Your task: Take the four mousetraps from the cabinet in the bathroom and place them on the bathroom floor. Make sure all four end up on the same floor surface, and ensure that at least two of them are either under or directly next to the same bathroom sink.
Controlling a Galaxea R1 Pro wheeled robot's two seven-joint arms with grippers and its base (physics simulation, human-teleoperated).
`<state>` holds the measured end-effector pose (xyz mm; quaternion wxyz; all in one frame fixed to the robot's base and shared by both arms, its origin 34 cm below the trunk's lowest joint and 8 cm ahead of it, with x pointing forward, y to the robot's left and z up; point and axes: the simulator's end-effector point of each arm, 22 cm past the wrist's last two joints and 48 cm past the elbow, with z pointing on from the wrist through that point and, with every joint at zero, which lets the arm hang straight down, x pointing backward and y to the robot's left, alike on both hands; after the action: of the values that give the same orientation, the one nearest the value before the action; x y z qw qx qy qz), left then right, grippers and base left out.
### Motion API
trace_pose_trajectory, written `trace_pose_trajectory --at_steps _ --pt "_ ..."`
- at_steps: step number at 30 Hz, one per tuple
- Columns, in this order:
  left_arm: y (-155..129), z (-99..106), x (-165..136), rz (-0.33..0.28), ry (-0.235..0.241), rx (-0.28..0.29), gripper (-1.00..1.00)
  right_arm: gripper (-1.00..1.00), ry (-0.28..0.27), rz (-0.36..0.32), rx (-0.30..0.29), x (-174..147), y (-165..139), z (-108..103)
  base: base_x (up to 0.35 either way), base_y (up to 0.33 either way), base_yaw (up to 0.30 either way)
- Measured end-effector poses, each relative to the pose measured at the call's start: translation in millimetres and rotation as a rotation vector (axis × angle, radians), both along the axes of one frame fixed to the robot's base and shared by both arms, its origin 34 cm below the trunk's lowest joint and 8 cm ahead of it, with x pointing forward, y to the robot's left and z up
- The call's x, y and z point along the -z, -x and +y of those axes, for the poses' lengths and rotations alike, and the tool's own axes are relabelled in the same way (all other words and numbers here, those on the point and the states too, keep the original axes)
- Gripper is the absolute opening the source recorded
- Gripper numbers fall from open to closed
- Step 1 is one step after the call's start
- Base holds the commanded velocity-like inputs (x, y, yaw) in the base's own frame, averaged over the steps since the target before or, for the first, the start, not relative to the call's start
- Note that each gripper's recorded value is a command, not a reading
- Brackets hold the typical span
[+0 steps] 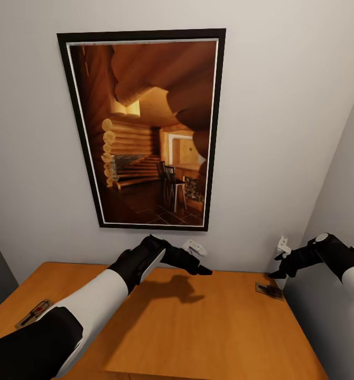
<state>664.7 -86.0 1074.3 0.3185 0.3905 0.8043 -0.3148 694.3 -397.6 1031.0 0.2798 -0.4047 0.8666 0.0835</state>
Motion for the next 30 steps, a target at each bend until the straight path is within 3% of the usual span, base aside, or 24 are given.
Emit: trace_pose_trajectory --at_steps 19,26,30 --pt "1.1 -0.8 -0.7 0.006 0.008 0.003 1.00 1.00 -0.011 0.011 -0.011 0.1 3.8 0.7 0.000 0.000 0.000" --pt "0.8 -0.8 -0.8 0.005 0.008 0.002 1.00 1.00 -0.051 0.050 -0.052 -1.2 16.3 7.5 0.000 0.000 0.000" --pt "0.8 -0.7 -0.6 0.005 0.007 0.002 1.00 1.00 -0.070 0.057 -0.049 -5.2 21.4 0.9 0.000 0.000 0.000"
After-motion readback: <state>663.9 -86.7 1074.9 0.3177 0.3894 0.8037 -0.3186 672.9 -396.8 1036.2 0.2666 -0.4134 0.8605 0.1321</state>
